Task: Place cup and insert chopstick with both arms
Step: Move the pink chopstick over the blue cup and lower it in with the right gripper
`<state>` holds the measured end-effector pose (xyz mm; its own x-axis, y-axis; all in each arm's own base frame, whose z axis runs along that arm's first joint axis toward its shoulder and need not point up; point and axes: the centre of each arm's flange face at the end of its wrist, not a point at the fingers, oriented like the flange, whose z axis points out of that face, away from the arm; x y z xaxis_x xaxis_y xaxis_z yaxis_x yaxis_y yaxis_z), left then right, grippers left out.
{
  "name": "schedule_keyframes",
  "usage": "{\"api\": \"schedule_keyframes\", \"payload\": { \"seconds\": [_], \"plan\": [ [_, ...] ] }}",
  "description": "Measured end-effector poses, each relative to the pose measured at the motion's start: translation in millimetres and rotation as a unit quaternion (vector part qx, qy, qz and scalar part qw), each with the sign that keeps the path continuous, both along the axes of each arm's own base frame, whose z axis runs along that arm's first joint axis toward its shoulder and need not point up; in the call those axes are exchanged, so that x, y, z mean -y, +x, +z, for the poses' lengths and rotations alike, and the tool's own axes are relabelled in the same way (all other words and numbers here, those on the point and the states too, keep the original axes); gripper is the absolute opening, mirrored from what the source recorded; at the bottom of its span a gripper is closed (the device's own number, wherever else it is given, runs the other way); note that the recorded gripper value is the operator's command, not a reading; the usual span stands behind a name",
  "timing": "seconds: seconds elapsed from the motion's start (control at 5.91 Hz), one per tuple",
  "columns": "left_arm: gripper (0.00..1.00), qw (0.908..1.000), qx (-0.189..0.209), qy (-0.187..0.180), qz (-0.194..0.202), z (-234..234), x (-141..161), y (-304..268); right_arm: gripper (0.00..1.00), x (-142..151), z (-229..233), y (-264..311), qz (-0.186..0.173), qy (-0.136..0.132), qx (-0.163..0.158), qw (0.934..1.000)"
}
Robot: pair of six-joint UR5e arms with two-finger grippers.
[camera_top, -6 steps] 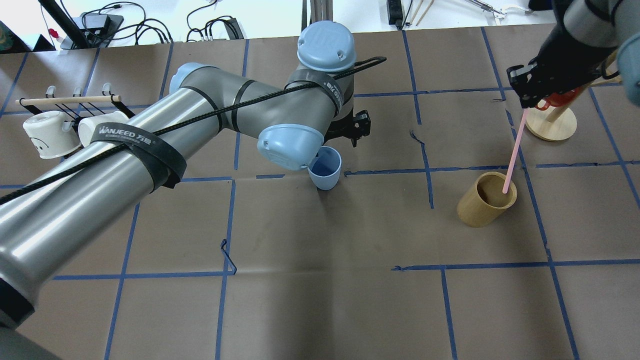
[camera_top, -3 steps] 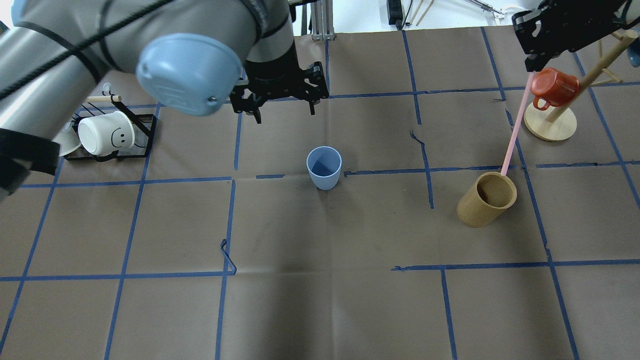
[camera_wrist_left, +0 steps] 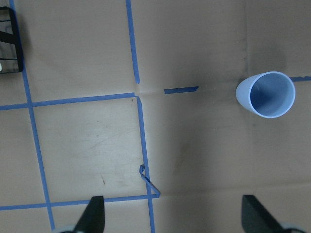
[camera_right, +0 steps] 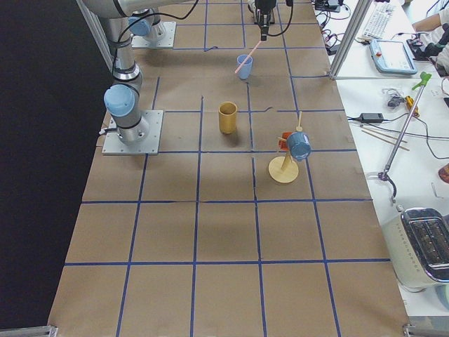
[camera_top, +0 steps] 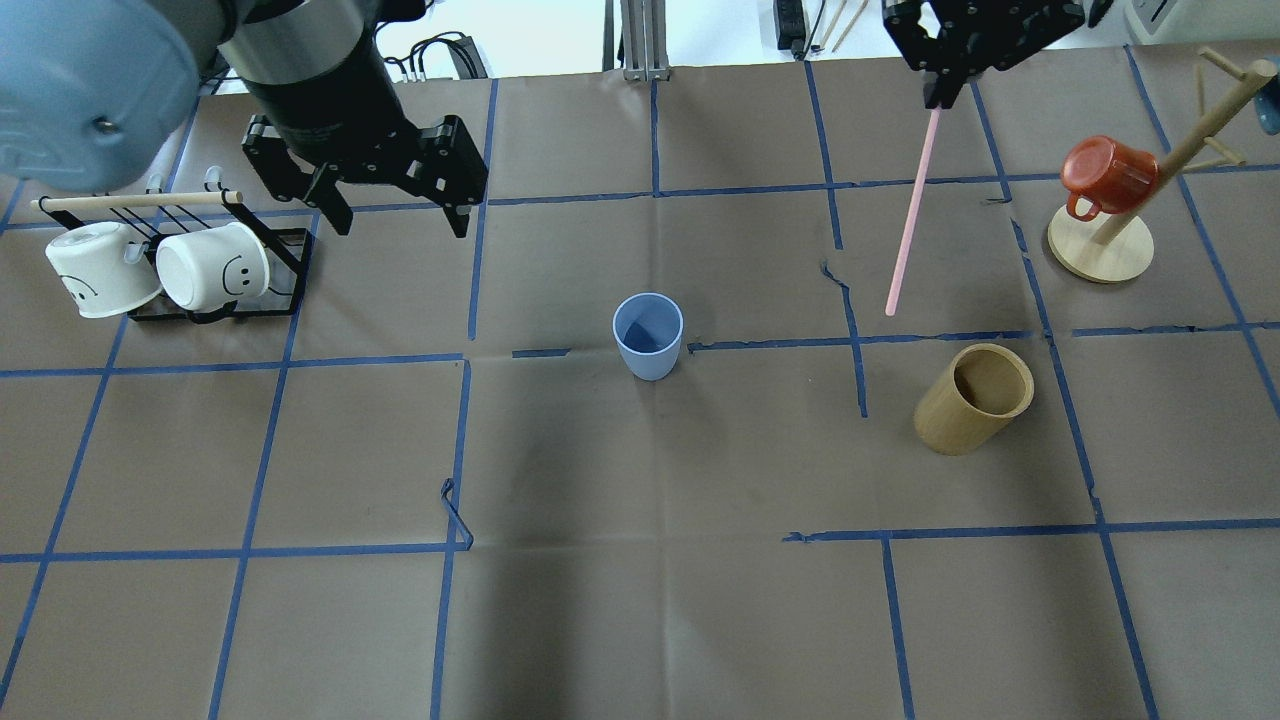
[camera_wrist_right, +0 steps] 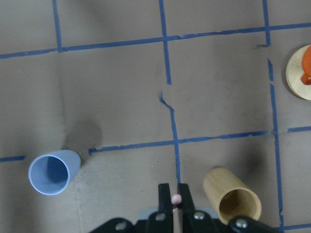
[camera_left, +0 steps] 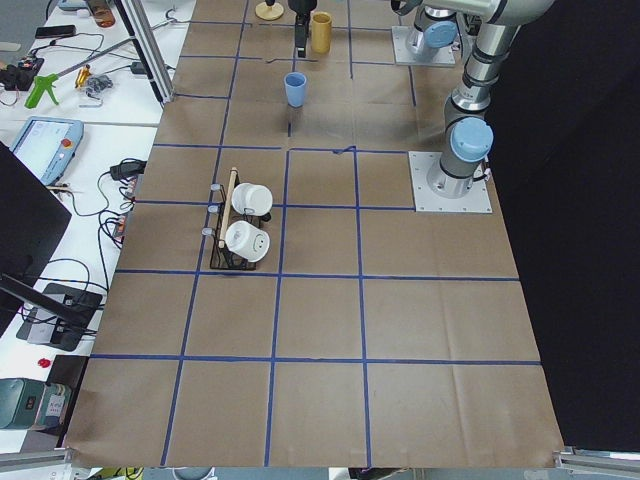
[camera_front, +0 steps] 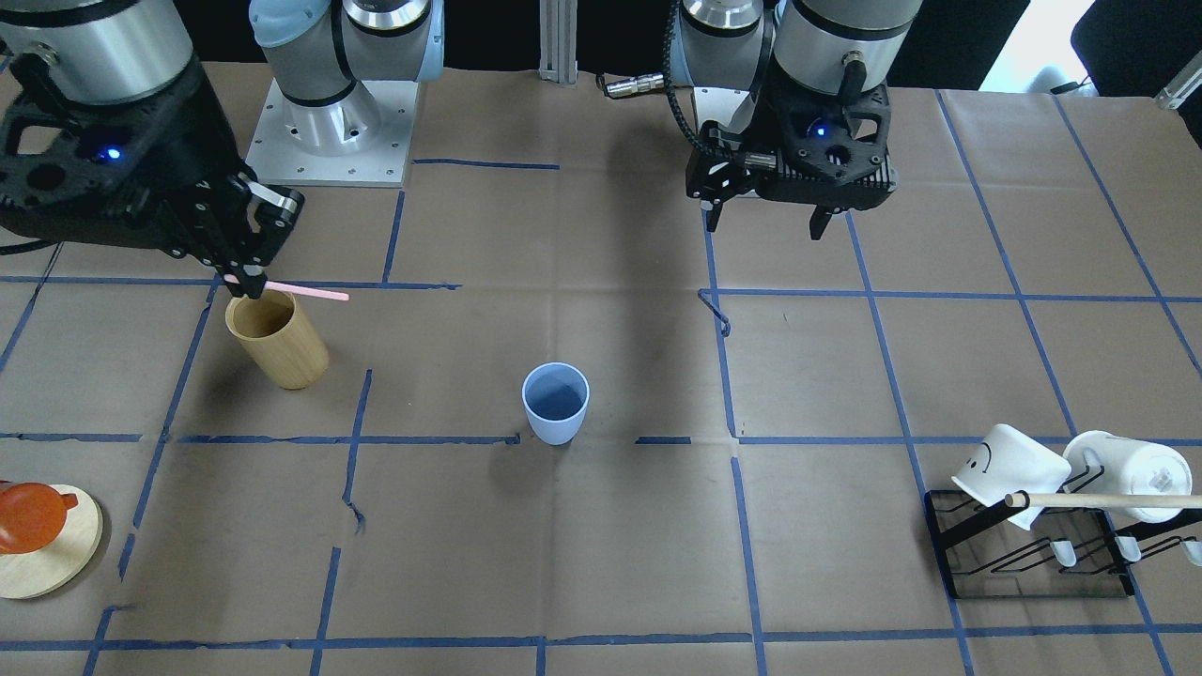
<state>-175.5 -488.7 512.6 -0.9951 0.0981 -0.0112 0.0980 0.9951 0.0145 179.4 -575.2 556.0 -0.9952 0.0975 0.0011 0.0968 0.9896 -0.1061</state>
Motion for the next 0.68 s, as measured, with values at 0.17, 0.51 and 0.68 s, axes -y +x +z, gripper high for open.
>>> {"api": "schedule_keyframes", "payload": {
  "seconds": [0.17,0.51,0.68],
  "plan": [
    [0.98,1.0,-0.002,0.006,-0.008,-6.2,-11.4,15.3,0.08,24.4,-5.0,48.6,-0.009,-0.007,0.006,0.9999],
    [0.98,1.0,-0.007,-0.006,-0.002,-8.5,-18.7,21.8,0.08,46.4,-30.1,145.8,-0.028,-0.009,0.016,0.9994],
    [0.98,0.9995,-0.008,-0.017,0.024,-3.4,-15.7,24.3,0.08,46.9,-44.3,177.2,-0.03,-0.006,0.018,0.9994]
  ]
}}
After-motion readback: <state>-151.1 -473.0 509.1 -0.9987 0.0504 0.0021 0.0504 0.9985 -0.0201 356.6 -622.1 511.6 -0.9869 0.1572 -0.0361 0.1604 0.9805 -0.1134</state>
